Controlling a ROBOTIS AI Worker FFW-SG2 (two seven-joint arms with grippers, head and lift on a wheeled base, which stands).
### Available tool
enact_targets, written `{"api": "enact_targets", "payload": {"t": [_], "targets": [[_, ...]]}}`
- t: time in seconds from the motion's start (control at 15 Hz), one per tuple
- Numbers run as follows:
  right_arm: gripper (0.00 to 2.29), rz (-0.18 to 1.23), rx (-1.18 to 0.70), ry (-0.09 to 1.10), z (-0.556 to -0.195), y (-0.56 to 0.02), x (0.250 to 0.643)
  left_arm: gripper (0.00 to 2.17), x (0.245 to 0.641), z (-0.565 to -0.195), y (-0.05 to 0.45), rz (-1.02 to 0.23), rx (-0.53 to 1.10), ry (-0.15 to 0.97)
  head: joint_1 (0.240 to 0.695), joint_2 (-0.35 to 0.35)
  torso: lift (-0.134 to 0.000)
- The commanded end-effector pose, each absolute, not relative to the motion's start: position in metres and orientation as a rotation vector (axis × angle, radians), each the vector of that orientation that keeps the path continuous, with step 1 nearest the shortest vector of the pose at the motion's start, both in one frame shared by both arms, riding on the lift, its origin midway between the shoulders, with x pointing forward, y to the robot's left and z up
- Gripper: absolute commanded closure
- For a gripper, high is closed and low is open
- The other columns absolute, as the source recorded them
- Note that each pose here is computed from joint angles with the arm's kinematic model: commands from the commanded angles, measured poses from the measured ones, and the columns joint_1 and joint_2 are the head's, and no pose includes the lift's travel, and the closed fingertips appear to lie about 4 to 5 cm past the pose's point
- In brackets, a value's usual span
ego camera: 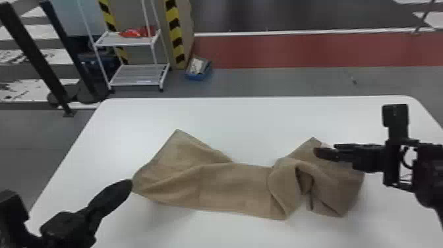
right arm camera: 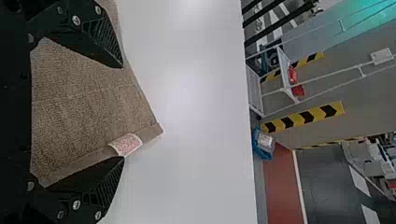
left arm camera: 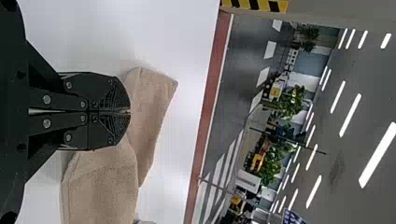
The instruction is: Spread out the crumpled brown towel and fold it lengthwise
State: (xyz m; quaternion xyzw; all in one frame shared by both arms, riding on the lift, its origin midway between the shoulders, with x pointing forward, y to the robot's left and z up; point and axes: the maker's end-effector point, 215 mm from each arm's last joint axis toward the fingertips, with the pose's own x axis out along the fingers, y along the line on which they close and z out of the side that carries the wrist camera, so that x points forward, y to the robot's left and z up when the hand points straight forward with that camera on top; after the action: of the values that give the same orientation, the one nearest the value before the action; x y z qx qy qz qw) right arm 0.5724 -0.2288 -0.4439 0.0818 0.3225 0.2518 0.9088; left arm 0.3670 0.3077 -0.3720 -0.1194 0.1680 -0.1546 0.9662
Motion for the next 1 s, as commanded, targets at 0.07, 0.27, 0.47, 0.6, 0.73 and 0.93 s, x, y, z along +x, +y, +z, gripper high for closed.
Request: {"api": "enact_targets", "payload": {"t": [0.07,0.27,0.47,0.6,0.73,0.93], "targets": [[0.22,0.495,0.145,0.693,-0.4565,-0.2337,0.5814,1.38,0.3671,-0.3728,0.3077,-0.31,-0.245,0.34,0.695,0.092,-0.124],[0.35,0.498,0.137,0.7,-0.4577,-0.2322,0.5834,1.38,0.3678,-0.3754,0.3085,-0.308,-0.249,0.342,0.695,0.087,-0.124],[0.68,0.504,0.133,0.705,-0.4586,-0.2309,0.5822,1.38,0.3674,-0.3759,0.3088,-0.309,-0.25,0.343,0.695,0.09,-0.124],[0.83,0.504,0.131,0.706,-0.4589,-0.2313,0.582,1.38,0.3676,-0.3751,0.3086,-0.311,-0.249,0.34,0.695,0.091,-0.124],[1.08,0.51,0.139,0.704,-0.4578,-0.2308,0.5811,1.38,0.3672,-0.3757,0.3082,-0.312,-0.251,0.343,0.695,0.091,-0.124],[1.12,0.512,0.15,0.695,-0.4562,-0.2337,0.5775,1.38,0.367,-0.3754,0.3073,-0.317,-0.252,0.342,0.695,0.091,-0.124]]}}
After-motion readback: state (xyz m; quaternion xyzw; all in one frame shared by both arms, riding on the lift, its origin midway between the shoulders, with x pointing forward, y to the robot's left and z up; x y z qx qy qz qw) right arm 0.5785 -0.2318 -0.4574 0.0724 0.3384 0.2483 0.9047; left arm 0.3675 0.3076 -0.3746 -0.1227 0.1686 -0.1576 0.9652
